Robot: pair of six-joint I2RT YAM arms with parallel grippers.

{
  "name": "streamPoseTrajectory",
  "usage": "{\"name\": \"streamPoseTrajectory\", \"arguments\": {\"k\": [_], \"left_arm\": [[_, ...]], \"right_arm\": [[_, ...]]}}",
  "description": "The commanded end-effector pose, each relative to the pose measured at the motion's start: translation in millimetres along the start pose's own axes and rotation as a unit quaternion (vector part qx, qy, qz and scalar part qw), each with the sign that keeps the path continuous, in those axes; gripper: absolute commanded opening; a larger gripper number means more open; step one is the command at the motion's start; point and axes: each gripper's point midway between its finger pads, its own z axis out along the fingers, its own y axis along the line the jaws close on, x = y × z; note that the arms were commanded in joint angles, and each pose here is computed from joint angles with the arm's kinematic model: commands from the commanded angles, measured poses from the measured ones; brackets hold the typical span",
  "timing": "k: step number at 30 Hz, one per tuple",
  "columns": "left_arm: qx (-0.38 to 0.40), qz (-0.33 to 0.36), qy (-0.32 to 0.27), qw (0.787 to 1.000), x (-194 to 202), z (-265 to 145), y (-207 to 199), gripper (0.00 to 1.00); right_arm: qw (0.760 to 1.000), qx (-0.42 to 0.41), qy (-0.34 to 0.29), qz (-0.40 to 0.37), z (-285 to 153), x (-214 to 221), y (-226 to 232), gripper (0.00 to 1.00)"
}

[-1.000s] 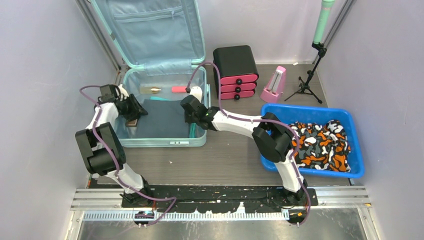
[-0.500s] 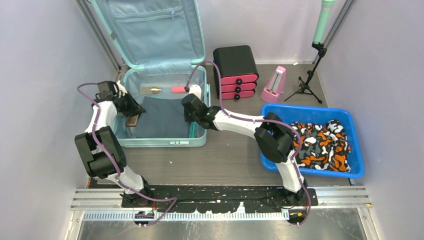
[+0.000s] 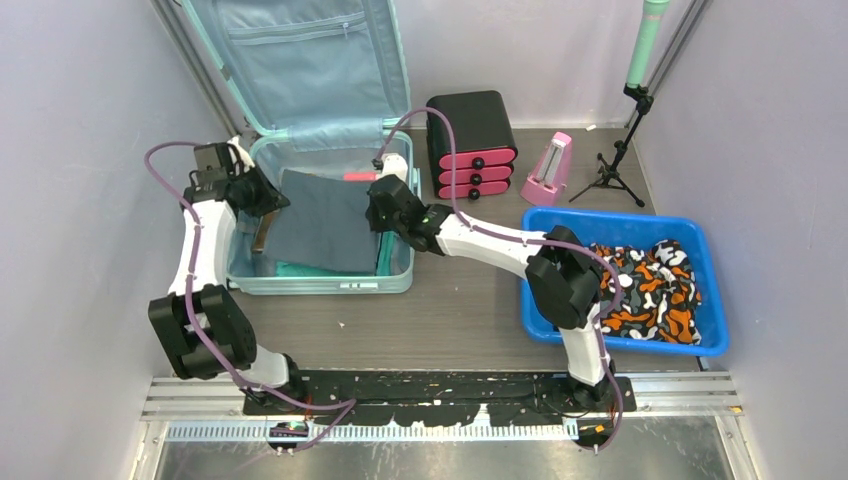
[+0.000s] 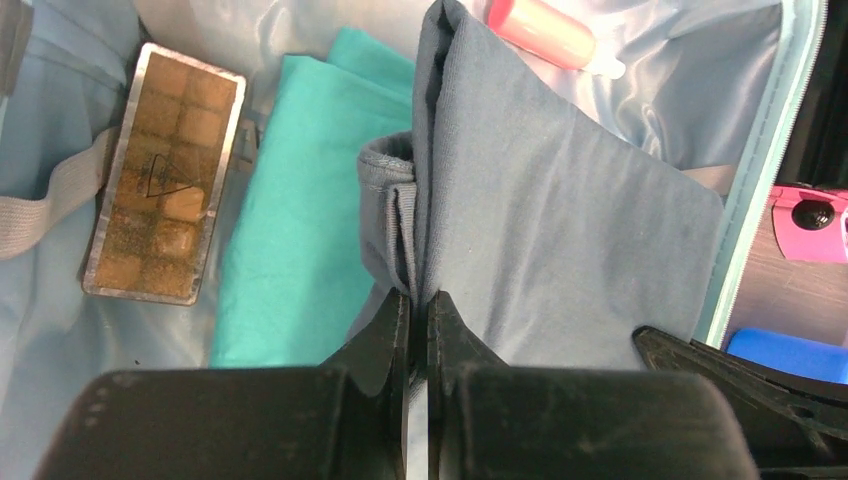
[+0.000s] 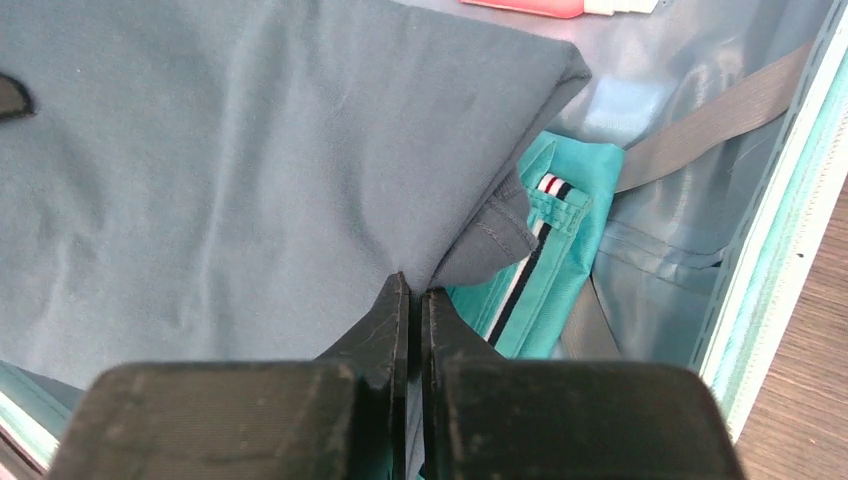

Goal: Open, take out, and arrange the luggage

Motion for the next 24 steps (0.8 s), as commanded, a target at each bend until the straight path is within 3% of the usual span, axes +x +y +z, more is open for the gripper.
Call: {"name": "streamPoseTrajectory", "arguments": {"k": [1, 13, 19, 24], "left_arm": [[0.005, 0.041, -0.059, 0.997, -26, -28, -30, 0.00], [0.025, 0.066, -0.107, 0.992, -33, -65, -97, 0.00], [0.171, -0.002, -0.101, 0.980, -21, -86, -156, 0.00], [0.217, 0.013, -0.078, 0.973, 12, -92, -200, 0.00]], "right_arm": [[0.997, -0.034, -0.071, 0.011, -34, -66, 14, 0.00], [0.994, -0.030, -0.103, 0.019, -101, -124, -6, 0.00], [0.992, 0.000, -0.125, 0.016, -137, -142, -36, 0.00], [0.989, 0.061, -0.130, 0.019, -175, -148, -78, 0.00]]}}
